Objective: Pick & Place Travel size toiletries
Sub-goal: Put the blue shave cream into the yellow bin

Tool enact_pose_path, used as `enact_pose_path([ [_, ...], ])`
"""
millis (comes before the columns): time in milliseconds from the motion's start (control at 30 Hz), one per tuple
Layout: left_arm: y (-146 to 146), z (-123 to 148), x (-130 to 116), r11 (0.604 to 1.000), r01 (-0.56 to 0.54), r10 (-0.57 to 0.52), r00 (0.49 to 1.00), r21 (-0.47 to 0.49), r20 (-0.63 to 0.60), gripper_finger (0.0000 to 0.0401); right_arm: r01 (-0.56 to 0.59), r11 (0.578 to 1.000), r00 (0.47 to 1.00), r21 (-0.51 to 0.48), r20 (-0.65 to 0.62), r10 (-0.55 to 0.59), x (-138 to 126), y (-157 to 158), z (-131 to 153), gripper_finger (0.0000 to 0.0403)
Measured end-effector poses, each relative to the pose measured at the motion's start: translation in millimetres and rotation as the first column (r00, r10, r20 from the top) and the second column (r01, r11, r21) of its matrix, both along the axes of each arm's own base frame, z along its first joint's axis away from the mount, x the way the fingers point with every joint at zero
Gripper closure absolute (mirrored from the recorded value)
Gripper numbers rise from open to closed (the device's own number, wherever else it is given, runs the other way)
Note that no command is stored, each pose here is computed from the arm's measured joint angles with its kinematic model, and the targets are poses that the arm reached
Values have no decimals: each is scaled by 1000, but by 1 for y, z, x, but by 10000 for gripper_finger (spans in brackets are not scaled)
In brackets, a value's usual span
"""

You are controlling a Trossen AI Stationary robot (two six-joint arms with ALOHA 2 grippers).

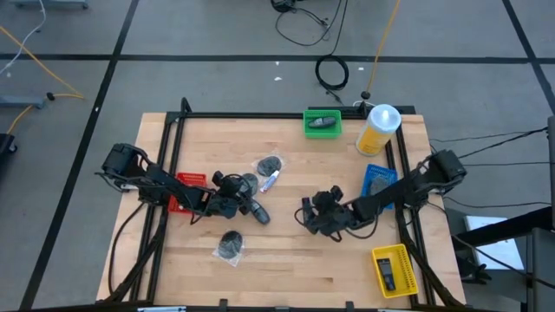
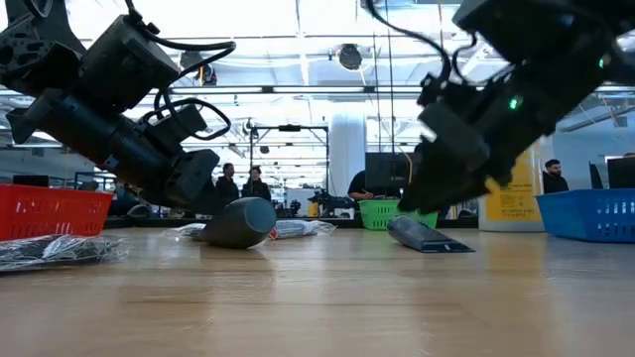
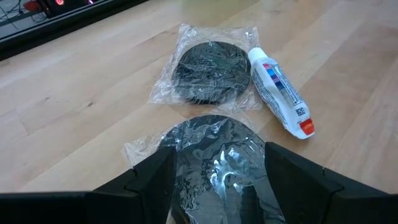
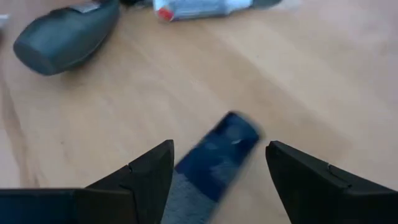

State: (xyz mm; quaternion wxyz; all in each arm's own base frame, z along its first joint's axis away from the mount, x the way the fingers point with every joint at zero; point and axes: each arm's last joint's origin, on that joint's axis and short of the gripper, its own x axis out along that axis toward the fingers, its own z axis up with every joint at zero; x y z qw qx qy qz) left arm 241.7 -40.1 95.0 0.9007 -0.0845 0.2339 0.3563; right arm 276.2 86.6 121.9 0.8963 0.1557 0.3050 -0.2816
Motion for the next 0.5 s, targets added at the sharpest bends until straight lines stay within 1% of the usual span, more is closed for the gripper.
enact_pose_path([
  [133,0,0,0,1000,1,-1,1000,0,3,160,-51,999,999,-8,-2,51,8,2,-21,156],
  [233,0,0,0,1000,4,-4,1000,-5,4,160,-88,995,996,-43,-36,87,12,2,-33,157],
  [300,0,0,0,1000,5,-5,1000,-6,4,160,-102,992,993,-76,-73,96,12,2,-39,165],
  [400,0,0,0,1000,7,-7,1000,-5,2,160,-162,982,980,-93,-129,149,10,1,-40,194],
  [500,0,0,0,1000,7,-7,1000,-5,3,160,-266,961,953,-77,-168,250,8,1,-30,236],
])
